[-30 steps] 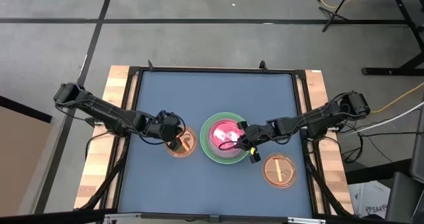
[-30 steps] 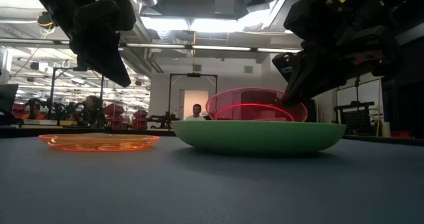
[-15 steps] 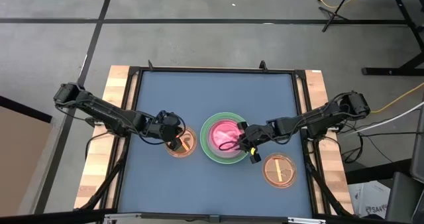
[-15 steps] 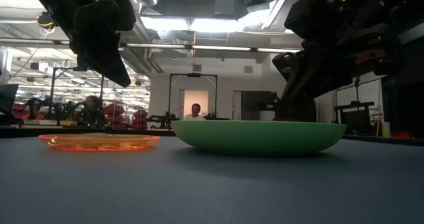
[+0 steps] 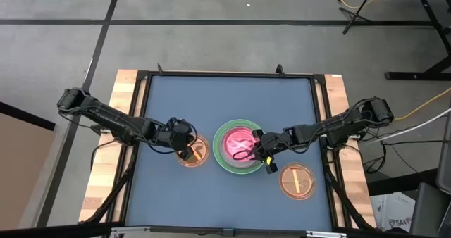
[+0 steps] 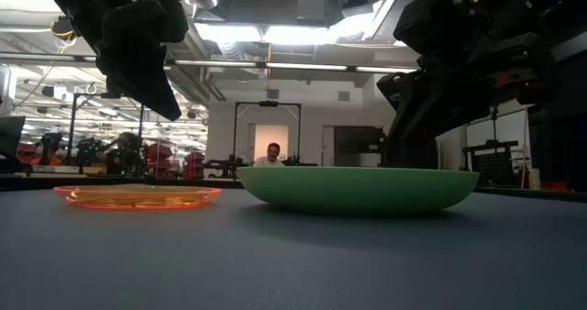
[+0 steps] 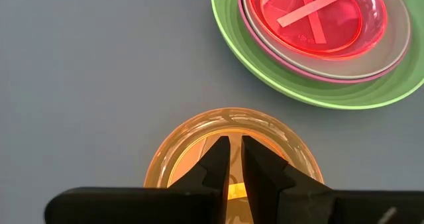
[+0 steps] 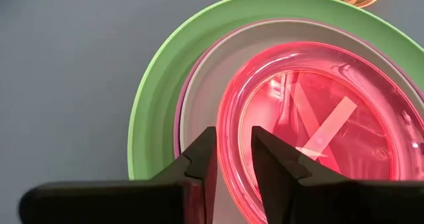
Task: Stack plastic plates
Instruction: Stack the left light orange plate on top of the light pink plate
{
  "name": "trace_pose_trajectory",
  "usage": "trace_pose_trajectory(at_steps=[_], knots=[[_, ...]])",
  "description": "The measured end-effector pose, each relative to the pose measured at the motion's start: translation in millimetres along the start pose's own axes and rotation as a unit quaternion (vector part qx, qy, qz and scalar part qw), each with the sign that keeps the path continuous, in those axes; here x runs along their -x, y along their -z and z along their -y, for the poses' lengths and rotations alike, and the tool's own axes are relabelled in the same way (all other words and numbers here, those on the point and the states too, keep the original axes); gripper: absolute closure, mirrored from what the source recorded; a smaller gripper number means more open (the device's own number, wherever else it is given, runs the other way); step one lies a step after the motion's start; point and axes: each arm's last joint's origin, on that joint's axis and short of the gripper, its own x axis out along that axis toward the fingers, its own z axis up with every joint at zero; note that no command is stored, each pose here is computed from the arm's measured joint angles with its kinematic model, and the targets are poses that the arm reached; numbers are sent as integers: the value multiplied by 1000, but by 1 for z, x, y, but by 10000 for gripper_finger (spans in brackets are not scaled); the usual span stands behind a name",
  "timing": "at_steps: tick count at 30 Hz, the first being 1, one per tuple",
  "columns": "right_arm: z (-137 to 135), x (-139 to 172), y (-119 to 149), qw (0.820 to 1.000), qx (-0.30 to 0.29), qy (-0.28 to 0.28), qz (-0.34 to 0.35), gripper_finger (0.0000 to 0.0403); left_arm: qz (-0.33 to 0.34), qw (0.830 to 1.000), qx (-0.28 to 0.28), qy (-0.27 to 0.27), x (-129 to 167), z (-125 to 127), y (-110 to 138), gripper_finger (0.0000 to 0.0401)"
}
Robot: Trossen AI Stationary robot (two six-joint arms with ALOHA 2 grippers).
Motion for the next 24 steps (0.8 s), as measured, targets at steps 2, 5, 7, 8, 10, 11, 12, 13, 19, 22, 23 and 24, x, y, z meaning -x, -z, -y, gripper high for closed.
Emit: trace_pose_trajectory(at_steps=[2, 5, 7, 8, 10, 11, 12, 13, 19, 22, 23, 24], knots=[[0, 0, 0, 1000, 0, 0, 0, 317, 0, 1000, 0, 0, 0, 0, 0, 369], [0, 0, 0, 1000, 0, 0, 0, 317, -2, 1000, -2, -2, 0, 0, 0, 369], [0, 0, 0, 1000, 0, 0, 0, 317, -3, 1000, -2, -3, 0, -1, 1, 369], [0, 0, 0, 1000, 0, 0, 0, 317, -3, 1000, -2, -3, 0, -1, 1, 369], [0, 0, 0, 1000, 0, 0, 0, 317, -3, 1000, 1, -4, 0, -1, 0, 369], [0, 0, 0, 1000, 0, 0, 0, 317, -3, 1000, 3, -5, -1, -2, 0, 369], [0, 0, 0, 1000, 0, 0, 0, 317, -2, 1000, 5, -7, -1, -2, -1, 369], [0, 0, 0, 1000, 0, 0, 0, 317, -2, 1000, 7, -8, -2, -3, -2, 369], [0, 0, 0, 1000, 0, 0, 0, 317, 0, 1000, 22, -21, -5, -10, -7, 369], [0, 0, 0, 1000, 0, 0, 0, 317, -8, 999, 33, -20, -7, -14, -10, 369], [0, 0, 0, 1000, 0, 0, 0, 317, -12, 999, 37, -18, -8, -15, -11, 369], [0, 0, 0, 1000, 0, 0, 0, 317, -15, 999, 41, -17, -9, -17, -12, 369]])
